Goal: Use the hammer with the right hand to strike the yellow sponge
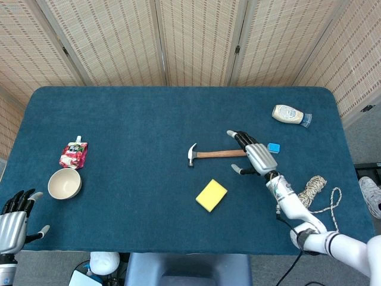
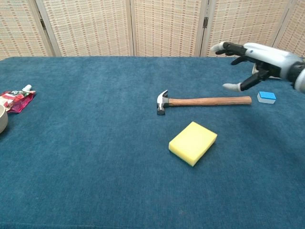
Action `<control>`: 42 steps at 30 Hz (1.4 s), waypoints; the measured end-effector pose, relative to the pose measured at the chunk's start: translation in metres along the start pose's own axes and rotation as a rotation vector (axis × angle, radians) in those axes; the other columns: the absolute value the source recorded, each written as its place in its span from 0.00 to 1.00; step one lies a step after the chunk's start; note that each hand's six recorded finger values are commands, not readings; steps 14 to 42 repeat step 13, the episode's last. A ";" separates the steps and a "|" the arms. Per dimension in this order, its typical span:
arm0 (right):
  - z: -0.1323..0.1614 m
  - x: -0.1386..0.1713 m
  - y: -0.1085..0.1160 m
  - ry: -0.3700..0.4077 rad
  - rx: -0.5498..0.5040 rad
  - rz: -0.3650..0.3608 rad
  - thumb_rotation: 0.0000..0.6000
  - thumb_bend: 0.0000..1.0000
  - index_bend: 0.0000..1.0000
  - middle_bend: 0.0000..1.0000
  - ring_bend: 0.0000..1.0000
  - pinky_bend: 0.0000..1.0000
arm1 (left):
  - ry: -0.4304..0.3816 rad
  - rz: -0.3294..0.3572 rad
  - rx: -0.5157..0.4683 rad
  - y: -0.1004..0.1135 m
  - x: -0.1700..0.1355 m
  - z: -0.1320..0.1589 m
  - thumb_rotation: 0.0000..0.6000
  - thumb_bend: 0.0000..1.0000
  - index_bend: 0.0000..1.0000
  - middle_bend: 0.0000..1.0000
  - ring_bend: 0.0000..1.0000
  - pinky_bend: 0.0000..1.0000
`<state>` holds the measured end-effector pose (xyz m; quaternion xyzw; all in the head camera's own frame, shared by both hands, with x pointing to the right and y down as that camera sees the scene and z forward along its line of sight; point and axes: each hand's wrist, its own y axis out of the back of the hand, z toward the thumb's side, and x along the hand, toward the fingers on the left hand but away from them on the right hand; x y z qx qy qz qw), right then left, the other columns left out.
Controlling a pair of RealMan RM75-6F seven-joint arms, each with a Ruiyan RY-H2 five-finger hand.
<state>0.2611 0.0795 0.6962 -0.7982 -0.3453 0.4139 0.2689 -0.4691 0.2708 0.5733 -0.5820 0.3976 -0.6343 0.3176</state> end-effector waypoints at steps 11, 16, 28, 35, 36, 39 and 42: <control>-0.054 0.135 0.056 -0.163 0.194 -0.133 1.00 0.35 0.04 0.15 0.02 0.11 | -0.018 0.081 -0.025 0.010 0.004 0.016 1.00 0.21 0.21 0.14 0.10 0.17; -0.059 0.155 0.060 -0.193 0.190 -0.168 1.00 0.35 0.06 0.16 0.03 0.11 | -0.024 0.084 -0.023 0.010 0.005 0.020 1.00 0.21 0.21 0.14 0.10 0.17; -0.059 0.155 0.060 -0.193 0.190 -0.168 1.00 0.35 0.06 0.16 0.03 0.11 | -0.024 0.084 -0.023 0.010 0.005 0.020 1.00 0.21 0.21 0.14 0.10 0.17; -0.059 0.155 0.060 -0.193 0.190 -0.168 1.00 0.35 0.06 0.16 0.03 0.11 | -0.024 0.084 -0.023 0.010 0.005 0.020 1.00 0.21 0.21 0.14 0.10 0.17; -0.059 0.155 0.060 -0.193 0.190 -0.168 1.00 0.35 0.06 0.16 0.03 0.11 | -0.024 0.084 -0.023 0.010 0.005 0.020 1.00 0.21 0.21 0.14 0.10 0.17; -0.059 0.155 0.060 -0.193 0.190 -0.168 1.00 0.35 0.06 0.16 0.03 0.11 | -0.024 0.084 -0.023 0.010 0.005 0.020 1.00 0.21 0.21 0.14 0.10 0.17; -0.059 0.155 0.060 -0.193 0.190 -0.168 1.00 0.35 0.06 0.16 0.03 0.11 | -0.024 0.084 -0.023 0.010 0.005 0.020 1.00 0.21 0.21 0.14 0.10 0.17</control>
